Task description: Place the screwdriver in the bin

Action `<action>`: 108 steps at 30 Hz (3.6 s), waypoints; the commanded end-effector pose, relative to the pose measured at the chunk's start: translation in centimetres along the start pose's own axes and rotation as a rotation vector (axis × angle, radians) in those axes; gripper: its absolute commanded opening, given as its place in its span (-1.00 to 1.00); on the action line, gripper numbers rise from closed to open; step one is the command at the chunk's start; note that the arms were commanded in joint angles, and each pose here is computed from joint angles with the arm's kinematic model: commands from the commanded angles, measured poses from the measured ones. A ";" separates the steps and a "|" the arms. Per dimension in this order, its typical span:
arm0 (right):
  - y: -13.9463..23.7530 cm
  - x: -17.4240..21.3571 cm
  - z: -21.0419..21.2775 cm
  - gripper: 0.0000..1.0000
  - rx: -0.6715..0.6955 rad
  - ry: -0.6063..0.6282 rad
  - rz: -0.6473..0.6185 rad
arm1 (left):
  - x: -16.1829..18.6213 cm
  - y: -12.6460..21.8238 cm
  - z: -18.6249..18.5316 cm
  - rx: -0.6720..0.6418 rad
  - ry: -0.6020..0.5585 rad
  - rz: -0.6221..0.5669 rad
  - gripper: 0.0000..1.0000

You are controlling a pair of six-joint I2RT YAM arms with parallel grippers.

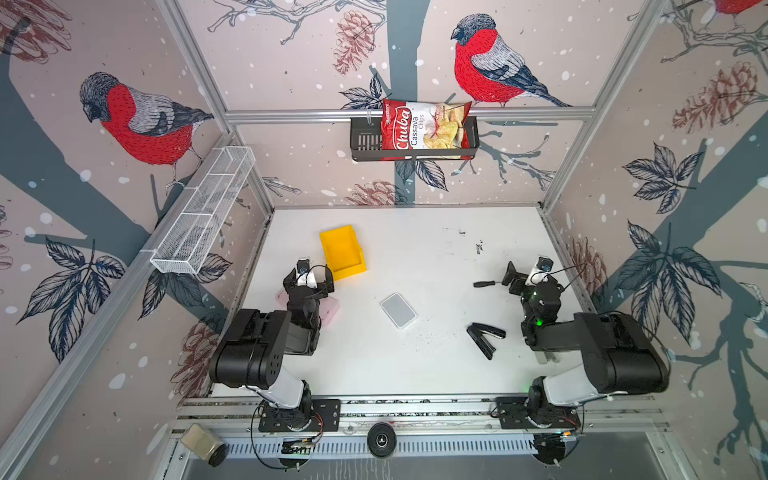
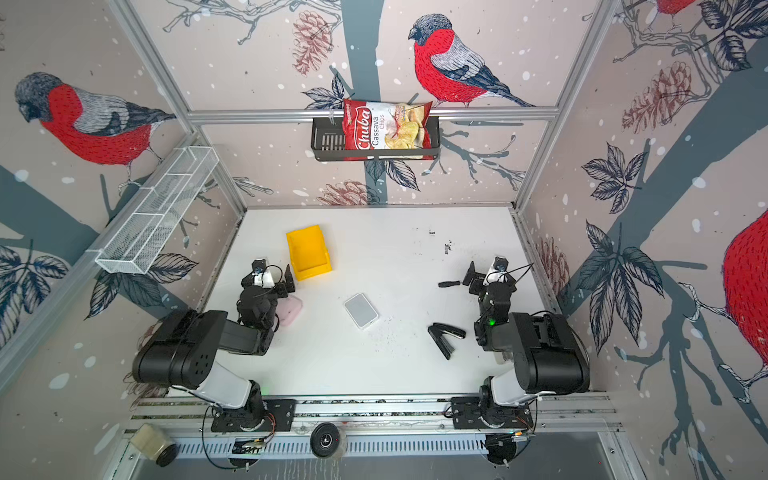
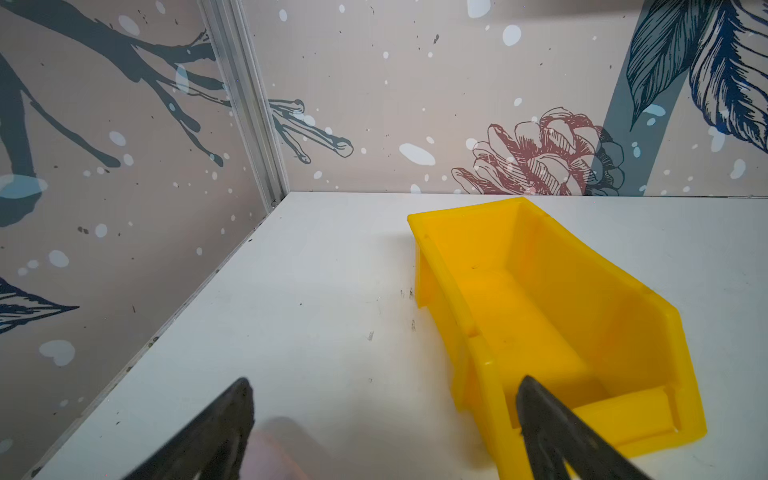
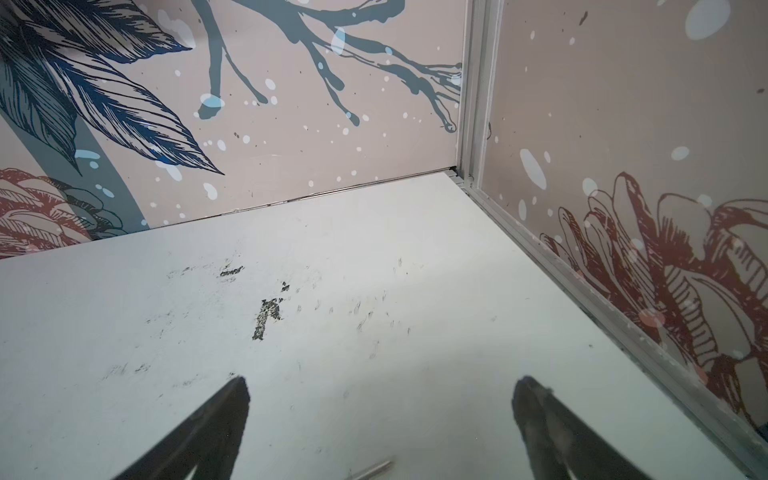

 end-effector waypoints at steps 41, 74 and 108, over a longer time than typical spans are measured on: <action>0.7 -3.3 -0.5 0.99 0.183 -0.071 0.043 | -4.3 1.8 -3.3 0.250 -0.125 -0.040 0.94; -0.4 -7.6 8.5 0.99 0.121 -0.497 0.548 | -6.1 7.8 -23.7 1.146 -0.459 0.111 0.94; -6.4 0.4 8.1 0.22 0.364 -0.569 1.078 | -2.7 9.5 -27.1 1.246 -0.518 0.160 0.94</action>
Point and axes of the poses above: each gripper's point midway between its finger pads, its own y axis back along the fingers, its own z axis along the line the jaws close on, x = y × z, the point moved 9 cm from there along y, back along the fingers, and after that the axes turned 4 degrees about y, right-handed, at the moved point
